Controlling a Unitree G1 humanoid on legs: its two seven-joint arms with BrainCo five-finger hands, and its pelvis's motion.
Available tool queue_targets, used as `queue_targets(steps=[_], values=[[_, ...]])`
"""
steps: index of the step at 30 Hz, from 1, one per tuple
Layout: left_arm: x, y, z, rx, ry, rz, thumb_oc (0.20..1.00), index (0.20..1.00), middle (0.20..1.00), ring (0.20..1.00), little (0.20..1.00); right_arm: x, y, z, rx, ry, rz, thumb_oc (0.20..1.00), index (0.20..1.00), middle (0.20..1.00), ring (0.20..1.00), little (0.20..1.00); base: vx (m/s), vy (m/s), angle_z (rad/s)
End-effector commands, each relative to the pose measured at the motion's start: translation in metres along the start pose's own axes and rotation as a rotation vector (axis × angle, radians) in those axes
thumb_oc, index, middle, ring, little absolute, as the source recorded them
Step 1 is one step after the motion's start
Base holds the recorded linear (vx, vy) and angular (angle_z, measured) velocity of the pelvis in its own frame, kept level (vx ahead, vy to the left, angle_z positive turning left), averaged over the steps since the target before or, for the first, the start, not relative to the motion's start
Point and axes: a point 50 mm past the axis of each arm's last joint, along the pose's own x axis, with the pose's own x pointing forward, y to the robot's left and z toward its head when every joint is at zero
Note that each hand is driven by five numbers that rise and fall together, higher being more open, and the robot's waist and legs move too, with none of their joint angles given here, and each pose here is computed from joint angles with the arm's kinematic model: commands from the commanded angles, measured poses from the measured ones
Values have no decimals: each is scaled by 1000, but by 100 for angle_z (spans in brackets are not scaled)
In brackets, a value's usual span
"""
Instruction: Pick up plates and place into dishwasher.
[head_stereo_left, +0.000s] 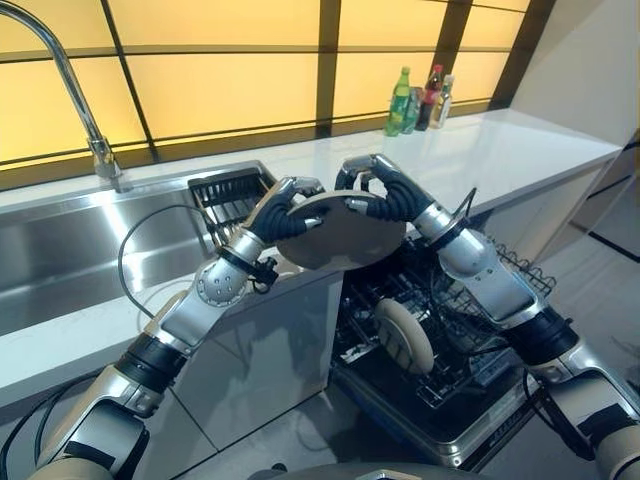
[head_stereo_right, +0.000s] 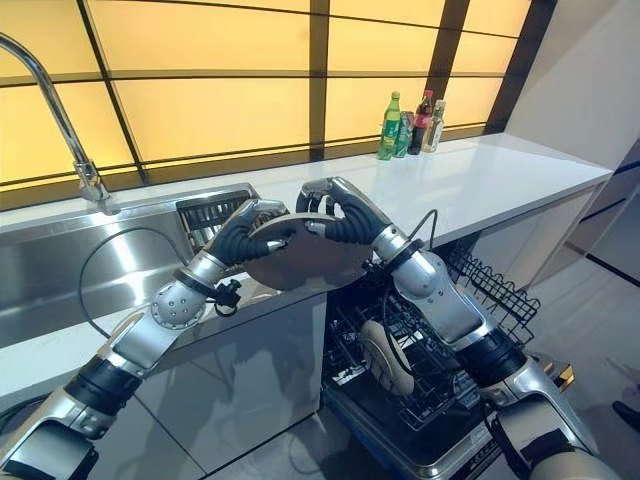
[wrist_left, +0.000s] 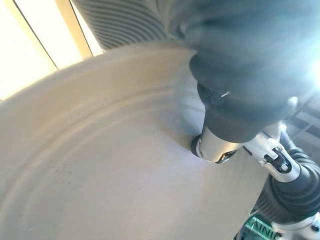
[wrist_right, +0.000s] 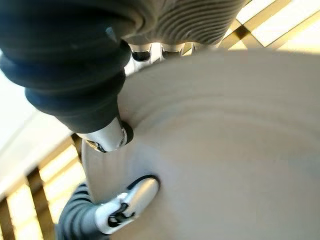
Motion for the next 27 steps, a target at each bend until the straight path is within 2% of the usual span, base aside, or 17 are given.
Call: queue_targets(steps=[1,3,4,5,9,20,27], values=[[24,28,48,20,-277,131,200,200,200,200,200,1,-41,-30,-243,219,0,200,200,200,200,200,-8,-12,-5],[23,28,46,19,-262,127,200,200,200,200,200,0,-44,-31,-236,221,-42,200,200,200,200,200,-3,-8,-2],[23,28,44,13,-247,124,385,385,385,385,385,-1,-46,-33,-245,226,-65,200,200,200,200,200,0,0,0],[22,27,42,1,-231,118,1000,1000,1000,1000,1000,-2,-48,-34,-253,232,-87,200,200,200,200,200,0,0,0],[15,25,39,-43,-211,88,1000,1000,1000,1000,1000,-12,-62,-39,-311,267,-161,200,200,200,200,200,0,0,0],[-11,25,33,-137,-175,-23,1000,1000,1000,1000,1000,-54,-132,-55,-556,424,-374,200,200,200,200,200,-2,-1,0],[-19,21,31,-199,-165,-68,1000,1000,1000,1000,1000,-77,-154,-72,-636,581,-398,200,200,200,200,200,-7,-12,-8]])
